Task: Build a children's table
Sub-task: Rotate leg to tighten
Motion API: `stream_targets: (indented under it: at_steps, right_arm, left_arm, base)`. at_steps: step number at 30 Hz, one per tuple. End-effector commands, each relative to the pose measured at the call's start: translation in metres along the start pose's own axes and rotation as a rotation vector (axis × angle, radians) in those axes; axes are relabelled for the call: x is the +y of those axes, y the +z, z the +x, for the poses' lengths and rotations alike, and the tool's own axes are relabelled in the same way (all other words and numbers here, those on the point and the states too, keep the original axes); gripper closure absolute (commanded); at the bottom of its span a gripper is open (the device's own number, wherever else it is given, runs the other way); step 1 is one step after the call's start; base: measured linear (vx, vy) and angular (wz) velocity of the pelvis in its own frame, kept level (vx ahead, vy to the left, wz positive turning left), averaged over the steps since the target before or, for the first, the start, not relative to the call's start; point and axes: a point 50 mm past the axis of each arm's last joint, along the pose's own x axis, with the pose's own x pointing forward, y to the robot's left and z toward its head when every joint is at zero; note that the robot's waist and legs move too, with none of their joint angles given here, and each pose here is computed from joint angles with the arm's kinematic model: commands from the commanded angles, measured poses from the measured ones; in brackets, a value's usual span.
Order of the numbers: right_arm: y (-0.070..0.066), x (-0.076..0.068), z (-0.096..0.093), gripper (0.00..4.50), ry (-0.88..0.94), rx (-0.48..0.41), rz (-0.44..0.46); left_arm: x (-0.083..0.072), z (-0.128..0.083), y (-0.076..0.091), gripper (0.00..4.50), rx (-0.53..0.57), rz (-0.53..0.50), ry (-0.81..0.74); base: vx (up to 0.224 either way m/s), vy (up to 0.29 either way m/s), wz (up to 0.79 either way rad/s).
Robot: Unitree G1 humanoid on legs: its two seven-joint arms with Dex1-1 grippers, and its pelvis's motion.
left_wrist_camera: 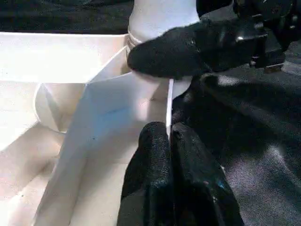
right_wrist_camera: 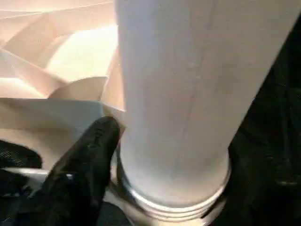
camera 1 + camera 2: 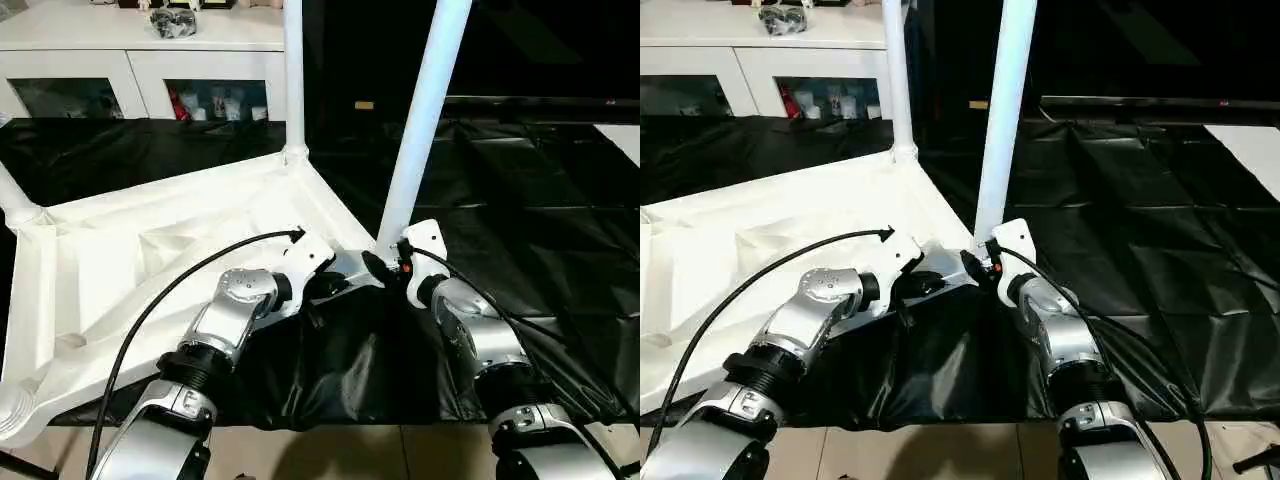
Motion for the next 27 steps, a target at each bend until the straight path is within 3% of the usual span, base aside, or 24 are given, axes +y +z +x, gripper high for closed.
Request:
stream_targets:
  at_steps: [1, 7, 11, 19, 20, 23, 27]
  right_arm:
    - [-0.005, 0.050, 0.013, 0.75, 0.298, 0.025, -0.009]
    - [-0.009, 0.033, -0.017, 0.75, 0.559, 0.046, -0.153]
    - [-0.012, 0.027, -0.031, 0.75, 0.685, 0.085, -0.202]
    - [-0.009, 0.027, -0.039, 0.75, 0.809, 0.123, -0.203]
    - [-0.009, 0.027, -0.040, 1.05, 0.825, 0.127, -0.203]
    - [-0.011, 0.029, -0.044, 1.05, 0.870, 0.152, -0.206]
    - [-0.014, 0.031, -0.047, 1.46, 0.902, 0.172, -0.209]
  left_arm:
    - [-0.016, 0.015, 0.023, 4.50, -0.096, 0.038, -0.083]
    - [-0.013, -0.005, 0.014, 4.50, -0.070, 0.087, -0.241]
    - [-0.012, -0.015, 0.012, 4.50, -0.054, 0.110, -0.330]
    - [-0.006, -0.030, 0.008, 4.50, -0.008, 0.132, -0.421]
    - [-0.006, -0.032, 0.007, 4.50, -0.004, 0.134, -0.427]
    - [-0.004, -0.034, 0.007, 4.50, 0.002, 0.139, -0.431]
    - [-0.003, -0.035, 0.006, 4.50, 0.007, 0.138, -0.445]
  base:
    - [0.000, 0.000, 0.00]
    - [0.009, -0.003, 0.00]
    - [0.000, 0.000, 0.00]
    - [0.000, 0.000, 0.00]
    - [0.000, 0.000, 0.00]
    - [0.000, 0.000, 0.00]
    - [0.000, 0.000, 0.00]
